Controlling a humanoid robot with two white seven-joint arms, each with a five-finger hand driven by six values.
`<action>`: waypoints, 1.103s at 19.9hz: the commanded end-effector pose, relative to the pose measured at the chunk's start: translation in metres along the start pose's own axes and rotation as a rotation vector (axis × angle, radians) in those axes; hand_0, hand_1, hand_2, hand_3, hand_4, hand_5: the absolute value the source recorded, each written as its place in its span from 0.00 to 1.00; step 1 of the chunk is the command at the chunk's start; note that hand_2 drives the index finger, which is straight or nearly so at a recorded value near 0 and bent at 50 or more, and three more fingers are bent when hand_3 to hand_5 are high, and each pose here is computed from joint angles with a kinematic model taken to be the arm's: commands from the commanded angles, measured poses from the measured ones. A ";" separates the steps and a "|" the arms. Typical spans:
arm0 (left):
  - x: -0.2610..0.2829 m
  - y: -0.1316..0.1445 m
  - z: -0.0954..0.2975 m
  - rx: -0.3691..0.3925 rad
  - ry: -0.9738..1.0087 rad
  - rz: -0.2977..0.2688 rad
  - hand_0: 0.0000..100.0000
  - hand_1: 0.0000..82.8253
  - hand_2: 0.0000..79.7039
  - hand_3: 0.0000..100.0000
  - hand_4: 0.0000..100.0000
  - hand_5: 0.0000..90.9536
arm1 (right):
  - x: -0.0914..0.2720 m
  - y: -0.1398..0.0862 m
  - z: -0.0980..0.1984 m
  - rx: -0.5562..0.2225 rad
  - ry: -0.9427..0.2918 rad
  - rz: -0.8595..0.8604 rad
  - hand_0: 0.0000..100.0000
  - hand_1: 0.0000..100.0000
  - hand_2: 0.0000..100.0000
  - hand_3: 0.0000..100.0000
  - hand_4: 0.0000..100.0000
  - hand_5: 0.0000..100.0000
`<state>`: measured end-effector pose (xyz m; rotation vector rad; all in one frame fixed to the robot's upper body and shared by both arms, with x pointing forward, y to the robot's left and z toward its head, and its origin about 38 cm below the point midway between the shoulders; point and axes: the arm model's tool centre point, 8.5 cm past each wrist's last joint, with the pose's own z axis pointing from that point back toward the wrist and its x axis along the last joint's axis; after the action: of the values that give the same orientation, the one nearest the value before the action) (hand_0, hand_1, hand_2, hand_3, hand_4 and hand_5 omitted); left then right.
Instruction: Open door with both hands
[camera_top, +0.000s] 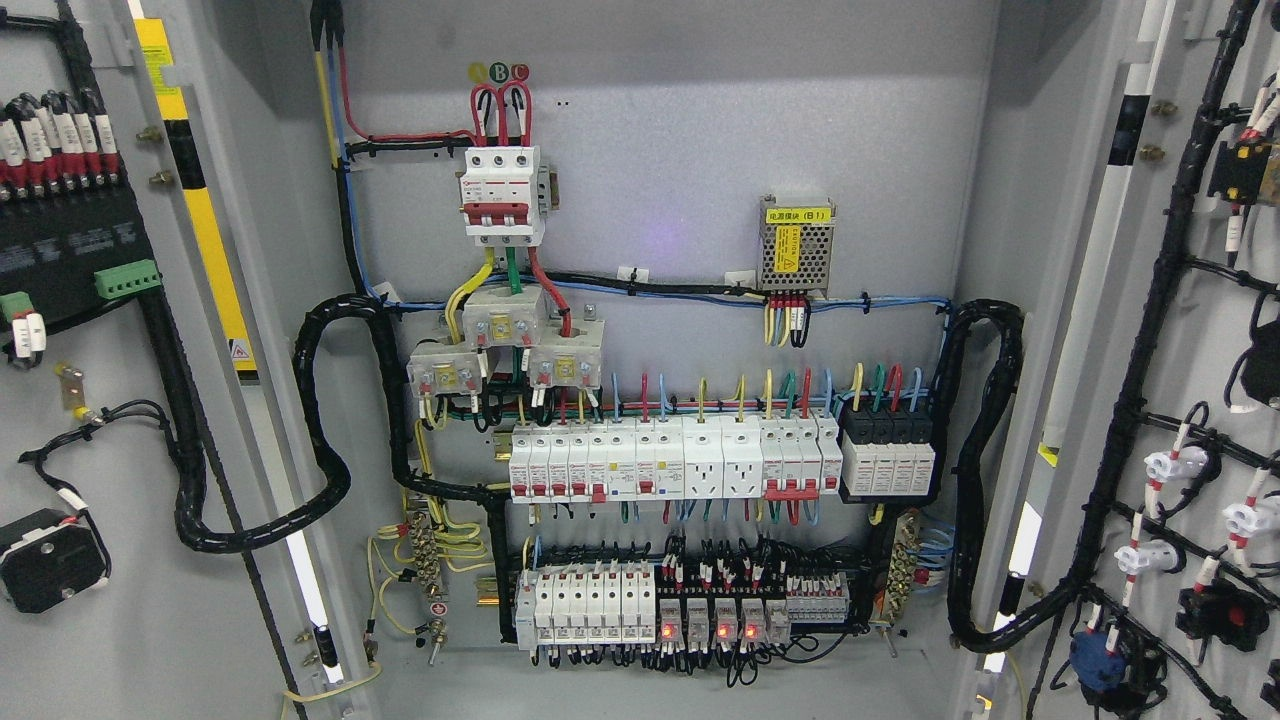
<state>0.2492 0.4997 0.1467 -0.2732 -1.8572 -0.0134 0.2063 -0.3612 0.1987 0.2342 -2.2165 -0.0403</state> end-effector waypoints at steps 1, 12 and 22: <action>0.003 0.016 0.001 0.024 0.021 -0.018 0.12 0.67 0.00 0.00 0.00 0.00 | -0.010 0.017 -0.013 0.067 -0.004 -0.055 0.00 0.50 0.04 0.00 0.00 0.00; 0.004 -0.005 0.000 -0.018 -0.003 -0.003 0.12 0.67 0.00 0.00 0.00 0.00 | -0.019 0.027 -0.009 0.082 0.029 -0.092 0.00 0.50 0.04 0.00 0.00 0.00; 0.005 -0.040 -0.007 -0.100 -0.032 0.024 0.12 0.67 0.00 0.00 0.00 0.00 | -0.032 0.044 -0.007 0.108 0.064 -0.142 0.00 0.50 0.04 0.00 0.00 0.00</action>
<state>0.2464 0.4917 0.1505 -0.2901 -1.8576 -0.0357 0.2214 -0.3282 0.1915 0.3852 -2.1753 0.0116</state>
